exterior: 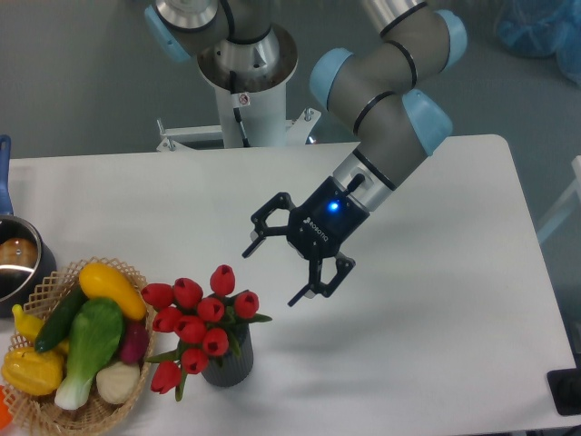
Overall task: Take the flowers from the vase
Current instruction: 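Lower the open gripper around the tulip stems above the vase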
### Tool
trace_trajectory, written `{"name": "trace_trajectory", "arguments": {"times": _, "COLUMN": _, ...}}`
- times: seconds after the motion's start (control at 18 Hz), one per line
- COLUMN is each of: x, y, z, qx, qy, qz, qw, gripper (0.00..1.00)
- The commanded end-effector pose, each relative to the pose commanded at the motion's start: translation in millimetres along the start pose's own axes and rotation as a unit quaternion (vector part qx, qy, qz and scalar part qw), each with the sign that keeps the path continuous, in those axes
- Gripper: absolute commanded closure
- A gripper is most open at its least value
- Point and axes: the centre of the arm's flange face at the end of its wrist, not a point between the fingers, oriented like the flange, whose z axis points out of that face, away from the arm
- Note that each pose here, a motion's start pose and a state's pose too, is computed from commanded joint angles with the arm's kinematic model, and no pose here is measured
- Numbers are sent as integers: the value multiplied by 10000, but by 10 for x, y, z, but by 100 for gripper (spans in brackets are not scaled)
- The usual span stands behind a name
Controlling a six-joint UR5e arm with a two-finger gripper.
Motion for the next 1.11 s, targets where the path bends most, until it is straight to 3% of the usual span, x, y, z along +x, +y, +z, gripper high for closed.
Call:
{"name": "trace_trajectory", "arguments": {"times": 0.17, "x": 34, "y": -4, "z": 210, "qx": 33, "qy": 155, "qz": 77, "qw": 9998, "gripper": 0}}
{"name": "trace_trajectory", "arguments": {"times": 0.56, "x": -81, "y": 36, "z": 390, "qx": 249, "qy": 156, "qz": 404, "qw": 9988, "gripper": 0}}
{"name": "trace_trajectory", "arguments": {"times": 1.11, "x": -54, "y": 46, "z": 557, "qx": 231, "qy": 274, "qz": 442, "qw": 9984, "gripper": 0}}
